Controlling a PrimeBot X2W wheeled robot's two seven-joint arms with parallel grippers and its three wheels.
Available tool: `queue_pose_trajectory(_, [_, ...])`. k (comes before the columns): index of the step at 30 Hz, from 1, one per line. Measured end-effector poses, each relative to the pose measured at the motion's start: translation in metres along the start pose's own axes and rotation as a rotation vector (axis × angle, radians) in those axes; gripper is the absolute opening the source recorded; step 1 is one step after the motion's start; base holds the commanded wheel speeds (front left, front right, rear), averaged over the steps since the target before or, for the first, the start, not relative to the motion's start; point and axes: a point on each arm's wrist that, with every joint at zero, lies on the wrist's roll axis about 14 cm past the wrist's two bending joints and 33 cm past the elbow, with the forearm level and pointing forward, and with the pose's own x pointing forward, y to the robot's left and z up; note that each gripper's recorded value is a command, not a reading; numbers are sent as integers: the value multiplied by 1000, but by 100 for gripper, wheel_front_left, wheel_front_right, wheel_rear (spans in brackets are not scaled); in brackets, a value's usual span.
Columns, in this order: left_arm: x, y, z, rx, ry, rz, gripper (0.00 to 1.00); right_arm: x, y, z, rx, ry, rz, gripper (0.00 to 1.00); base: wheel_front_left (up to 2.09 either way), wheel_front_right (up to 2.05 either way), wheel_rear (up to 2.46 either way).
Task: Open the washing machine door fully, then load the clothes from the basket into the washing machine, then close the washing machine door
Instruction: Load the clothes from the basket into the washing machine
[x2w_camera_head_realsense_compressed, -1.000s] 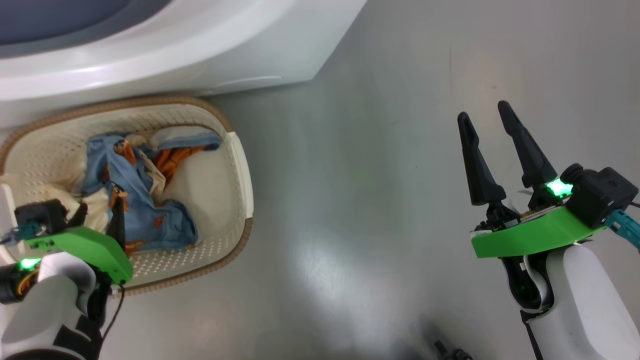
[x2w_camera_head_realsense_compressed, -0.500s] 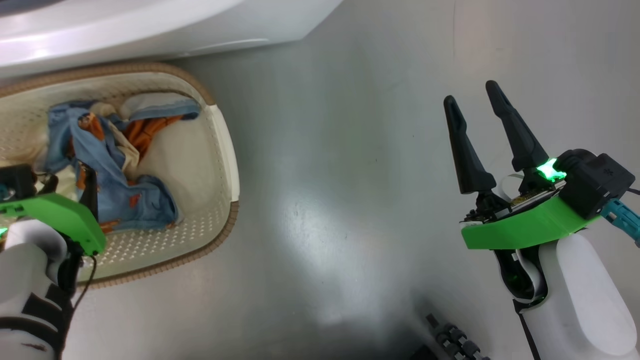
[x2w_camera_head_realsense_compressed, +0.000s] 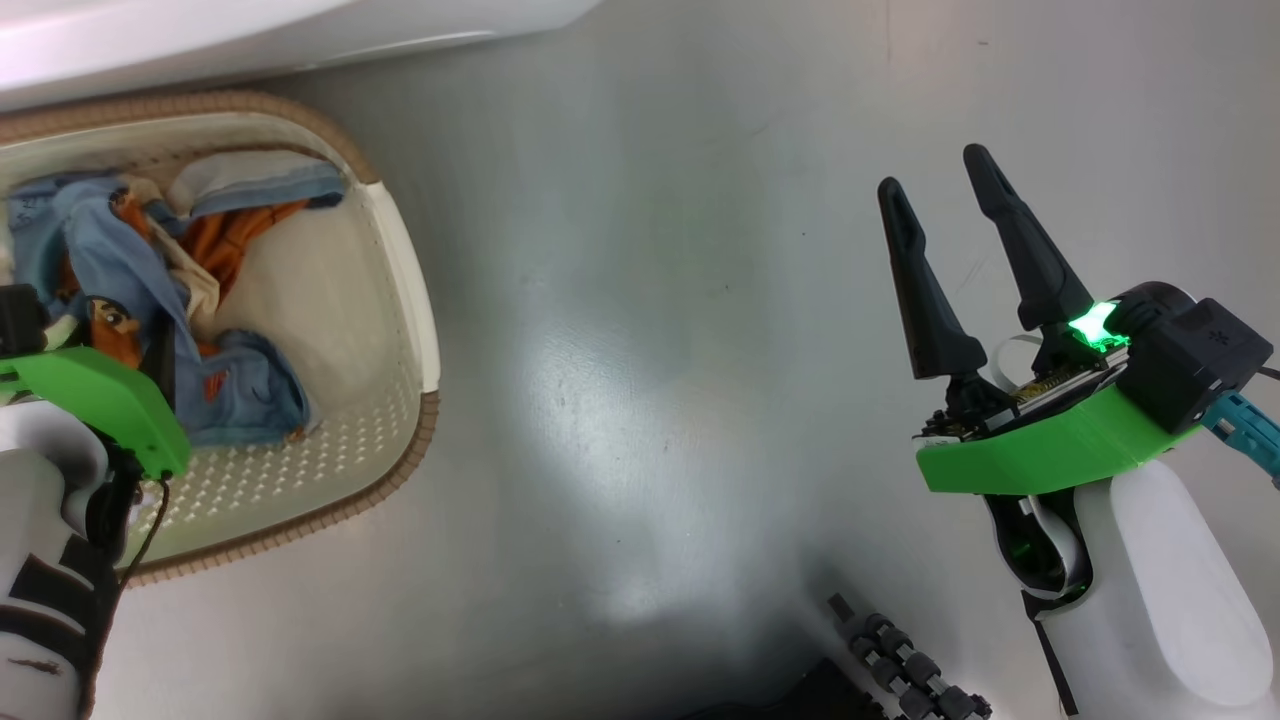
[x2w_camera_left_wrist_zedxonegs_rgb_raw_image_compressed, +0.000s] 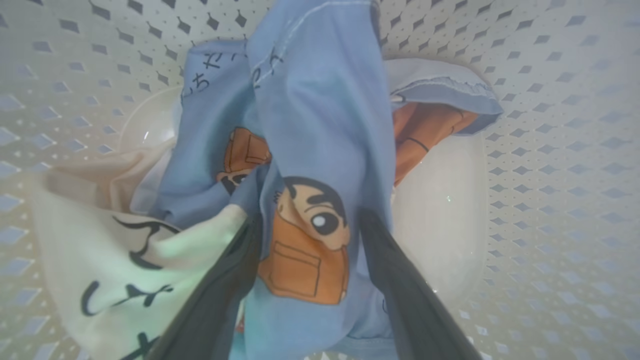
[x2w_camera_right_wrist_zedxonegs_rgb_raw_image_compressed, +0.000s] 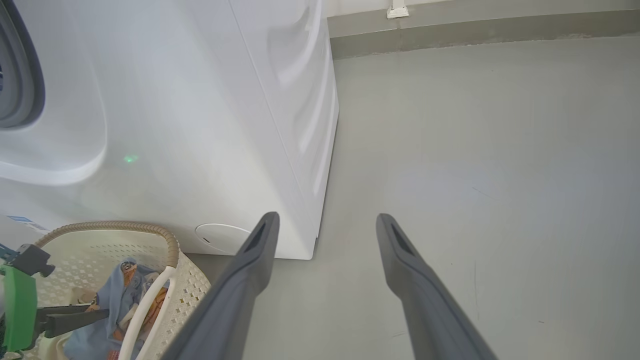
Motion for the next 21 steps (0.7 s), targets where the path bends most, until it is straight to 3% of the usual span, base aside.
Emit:
queue_pose_trajectory(3, [2,-2,-3,-20,19,-6,100,-1,-1,0,-3,0,-3,100,0,0,0])
queue_pose_trajectory(4, [2,-3,-3,-27,19,-7,71,-1,-1,1,-3,-1,-4,100,0,0,0])
queue_pose_trajectory(5, [2,-5,-3,-30,22,-11,33,-1,-1,1,-4,-2,-3,100,0,0,0])
queue_pose_trajectory(7, [1,-7,0,-32,17,-19,0,-1,-1,3,-4,-7,-3,100,0,0,0])
queue_pose_trajectory(21, [-22,-14,35,-116,-117,-31,0,-2,2,30,-2,-68,0,100,0,0,0])
